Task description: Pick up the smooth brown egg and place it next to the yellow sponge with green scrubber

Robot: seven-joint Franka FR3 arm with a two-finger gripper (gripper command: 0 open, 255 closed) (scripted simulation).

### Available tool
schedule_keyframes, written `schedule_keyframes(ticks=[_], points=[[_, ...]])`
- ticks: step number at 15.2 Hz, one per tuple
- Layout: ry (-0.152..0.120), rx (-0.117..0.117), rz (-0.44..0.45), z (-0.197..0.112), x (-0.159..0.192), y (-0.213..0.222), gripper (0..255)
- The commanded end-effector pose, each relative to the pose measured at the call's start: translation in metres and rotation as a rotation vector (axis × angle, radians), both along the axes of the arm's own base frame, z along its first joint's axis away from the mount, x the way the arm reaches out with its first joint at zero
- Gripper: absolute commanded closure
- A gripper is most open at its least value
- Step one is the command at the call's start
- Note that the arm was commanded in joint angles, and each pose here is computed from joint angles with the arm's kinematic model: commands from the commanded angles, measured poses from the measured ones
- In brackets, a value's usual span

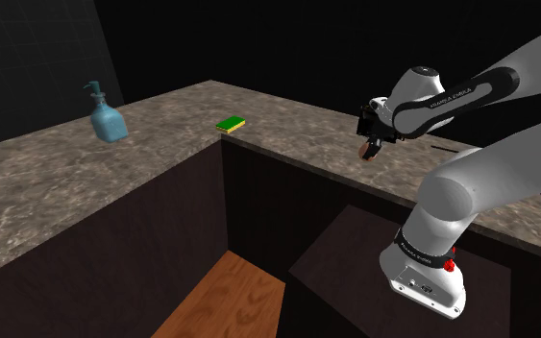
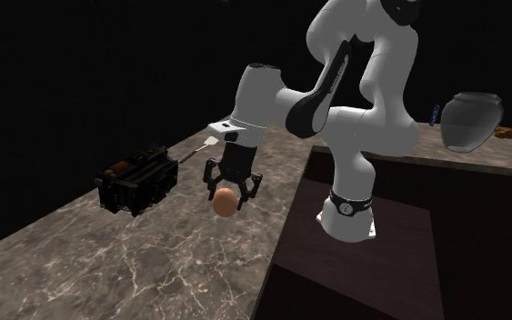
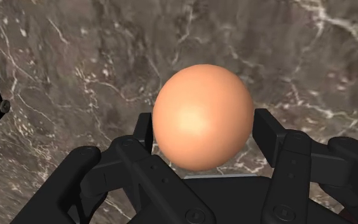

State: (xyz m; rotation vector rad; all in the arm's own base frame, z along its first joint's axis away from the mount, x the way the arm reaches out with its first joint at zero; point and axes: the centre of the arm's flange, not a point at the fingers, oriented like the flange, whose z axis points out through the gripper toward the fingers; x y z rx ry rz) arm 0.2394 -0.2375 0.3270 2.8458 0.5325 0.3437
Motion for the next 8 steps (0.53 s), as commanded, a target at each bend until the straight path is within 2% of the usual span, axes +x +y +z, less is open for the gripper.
schedule_keyframes(ticks=[1,8], points=[[0.000,0.000,0.000,0.000,0.000,0.000,255],[0.000,0.000,0.000,0.032,0.000,0.000,255]])
